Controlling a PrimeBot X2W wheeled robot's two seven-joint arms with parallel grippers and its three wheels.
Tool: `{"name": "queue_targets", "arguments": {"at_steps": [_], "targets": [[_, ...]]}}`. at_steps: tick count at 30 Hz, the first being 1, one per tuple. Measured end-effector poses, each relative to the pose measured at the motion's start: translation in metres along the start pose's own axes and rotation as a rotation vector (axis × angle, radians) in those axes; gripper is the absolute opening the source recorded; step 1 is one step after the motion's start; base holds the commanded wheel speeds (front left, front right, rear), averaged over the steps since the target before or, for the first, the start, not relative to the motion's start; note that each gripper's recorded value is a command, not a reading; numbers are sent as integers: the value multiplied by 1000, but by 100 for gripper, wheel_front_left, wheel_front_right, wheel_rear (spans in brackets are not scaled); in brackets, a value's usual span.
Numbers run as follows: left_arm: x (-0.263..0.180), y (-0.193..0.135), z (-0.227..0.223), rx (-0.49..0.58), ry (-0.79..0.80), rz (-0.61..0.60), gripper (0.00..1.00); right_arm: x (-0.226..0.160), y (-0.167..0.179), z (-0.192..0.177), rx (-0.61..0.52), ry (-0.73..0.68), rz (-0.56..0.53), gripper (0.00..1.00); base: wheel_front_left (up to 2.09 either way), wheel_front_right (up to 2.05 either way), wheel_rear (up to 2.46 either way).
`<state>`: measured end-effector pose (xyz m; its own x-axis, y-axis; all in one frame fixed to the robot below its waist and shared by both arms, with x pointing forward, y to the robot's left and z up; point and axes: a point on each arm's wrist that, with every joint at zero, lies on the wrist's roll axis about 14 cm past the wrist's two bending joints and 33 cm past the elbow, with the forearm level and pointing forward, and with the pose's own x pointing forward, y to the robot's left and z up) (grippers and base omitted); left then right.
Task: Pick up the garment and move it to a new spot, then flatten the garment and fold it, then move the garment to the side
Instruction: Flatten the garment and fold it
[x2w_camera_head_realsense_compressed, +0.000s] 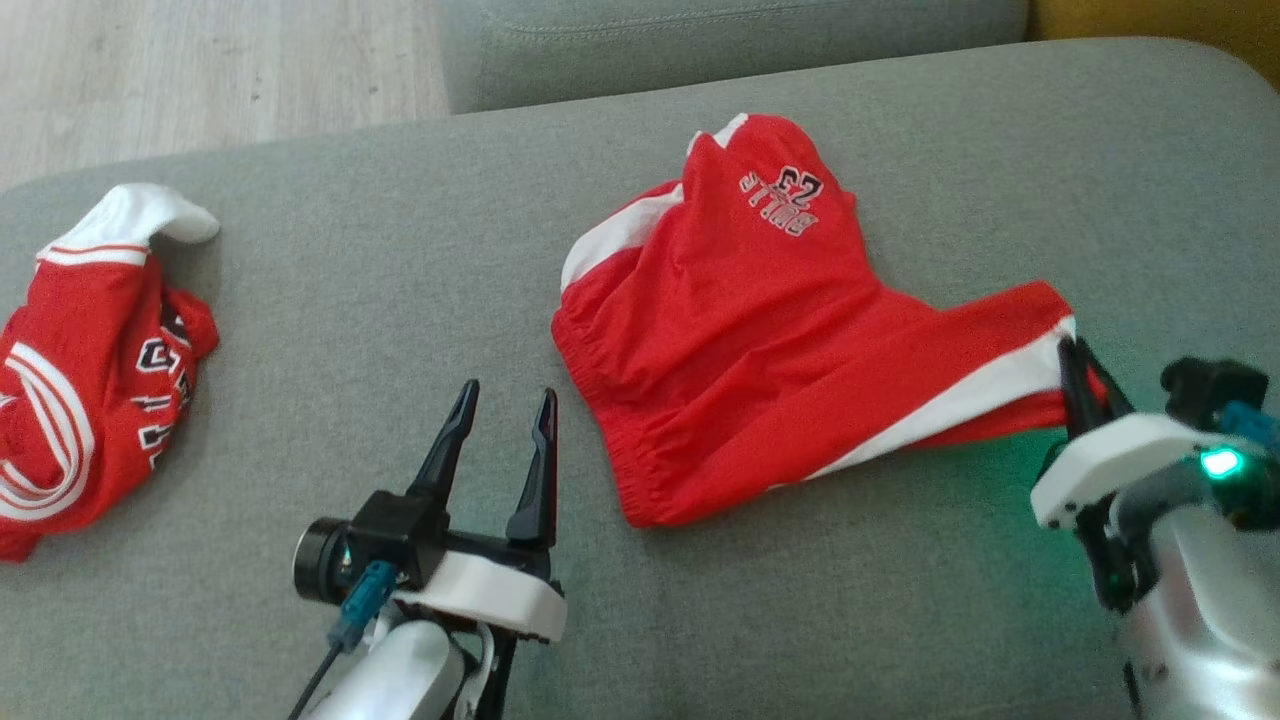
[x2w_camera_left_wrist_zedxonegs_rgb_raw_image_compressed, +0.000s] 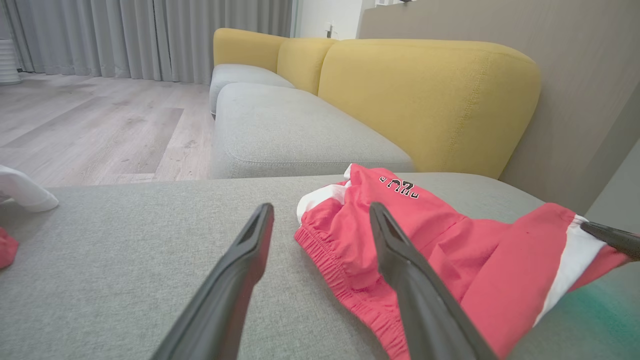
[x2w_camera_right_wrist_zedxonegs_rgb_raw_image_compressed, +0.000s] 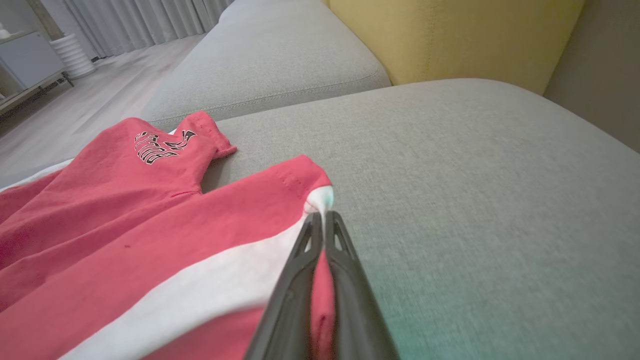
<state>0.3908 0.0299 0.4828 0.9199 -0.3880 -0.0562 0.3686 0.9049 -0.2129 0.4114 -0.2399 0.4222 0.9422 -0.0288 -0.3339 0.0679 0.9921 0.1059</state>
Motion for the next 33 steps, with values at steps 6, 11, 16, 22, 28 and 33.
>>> {"name": "queue_targets", "arguments": {"at_steps": [6, 11, 16, 22, 28, 33], "targets": [[-1, -2, -1, 3, 4, -8, 100, -23, 2, -10, 27, 9, -34, 100, 0, 0, 0], [0, -4, -1, -2, 4, -15, 100, -37, 11, 32, 48, -173, -26, 100, 0, 0, 0], [2, -5, -3, -5, 9, -22, 100, -51, 61, 77, 87, -379, 130, 100, 0, 0, 0], [7, -4, -5, 2, 16, -32, 100, -67, 90, 58, 142, -381, 210, 100, 0, 0, 0], [17, -3, -6, 61, 42, -79, 100, -66, 77, 60, 151, -400, 170, 100, 0, 0, 0], [32, -18, -15, 138, 118, -189, 100, -64, 56, 64, 165, -427, 108, 100, 0, 0, 0]]}}
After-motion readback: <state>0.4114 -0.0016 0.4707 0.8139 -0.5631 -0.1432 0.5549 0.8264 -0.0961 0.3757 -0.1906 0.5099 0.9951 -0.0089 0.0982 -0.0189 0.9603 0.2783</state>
